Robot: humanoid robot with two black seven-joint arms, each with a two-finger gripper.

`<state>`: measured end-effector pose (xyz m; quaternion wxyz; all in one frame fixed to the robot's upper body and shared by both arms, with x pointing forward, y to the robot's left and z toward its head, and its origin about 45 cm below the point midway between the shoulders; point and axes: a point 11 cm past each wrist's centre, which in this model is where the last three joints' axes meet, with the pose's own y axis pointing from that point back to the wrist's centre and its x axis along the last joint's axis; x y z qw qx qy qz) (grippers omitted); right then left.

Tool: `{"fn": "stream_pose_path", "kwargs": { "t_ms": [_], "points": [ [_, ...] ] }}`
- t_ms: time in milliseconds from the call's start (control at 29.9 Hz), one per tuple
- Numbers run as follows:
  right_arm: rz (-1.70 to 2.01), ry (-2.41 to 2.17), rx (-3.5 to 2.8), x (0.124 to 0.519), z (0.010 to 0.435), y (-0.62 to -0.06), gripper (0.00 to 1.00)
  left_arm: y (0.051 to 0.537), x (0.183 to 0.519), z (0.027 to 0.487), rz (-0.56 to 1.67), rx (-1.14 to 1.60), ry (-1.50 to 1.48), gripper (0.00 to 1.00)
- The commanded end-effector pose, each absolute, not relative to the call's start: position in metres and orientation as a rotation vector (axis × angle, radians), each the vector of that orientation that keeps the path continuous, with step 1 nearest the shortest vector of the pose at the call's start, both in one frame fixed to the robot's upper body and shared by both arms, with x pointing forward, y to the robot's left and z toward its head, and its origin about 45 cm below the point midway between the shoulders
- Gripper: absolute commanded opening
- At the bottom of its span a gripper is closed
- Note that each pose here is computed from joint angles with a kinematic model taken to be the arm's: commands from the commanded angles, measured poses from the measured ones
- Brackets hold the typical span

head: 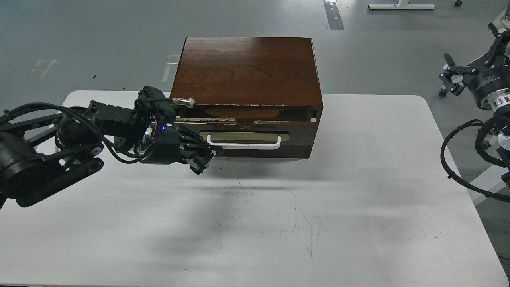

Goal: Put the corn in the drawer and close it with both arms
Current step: 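Push the drawer front with the left gripper into the box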

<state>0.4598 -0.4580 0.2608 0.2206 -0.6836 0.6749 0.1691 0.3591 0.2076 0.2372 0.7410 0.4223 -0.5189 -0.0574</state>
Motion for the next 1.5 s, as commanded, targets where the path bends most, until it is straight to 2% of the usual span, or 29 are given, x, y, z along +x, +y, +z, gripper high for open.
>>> {"fn": "stream_pose_path", "kwargs": {
  "t_ms": [0, 1470],
  "points": [
    [0.467, 1.871, -1.888, 0.459, 0.26, -0.46, 1.0, 0.203, 0.365, 0.236, -0.112, 0.92, -1.144, 0.0],
    [0.457, 1.893, -1.873, 0.453, 0.256, -0.468, 1.0, 0.208, 0.384, 0.229, -0.035, 0.93, -1.13, 0.0]
  ]
}}
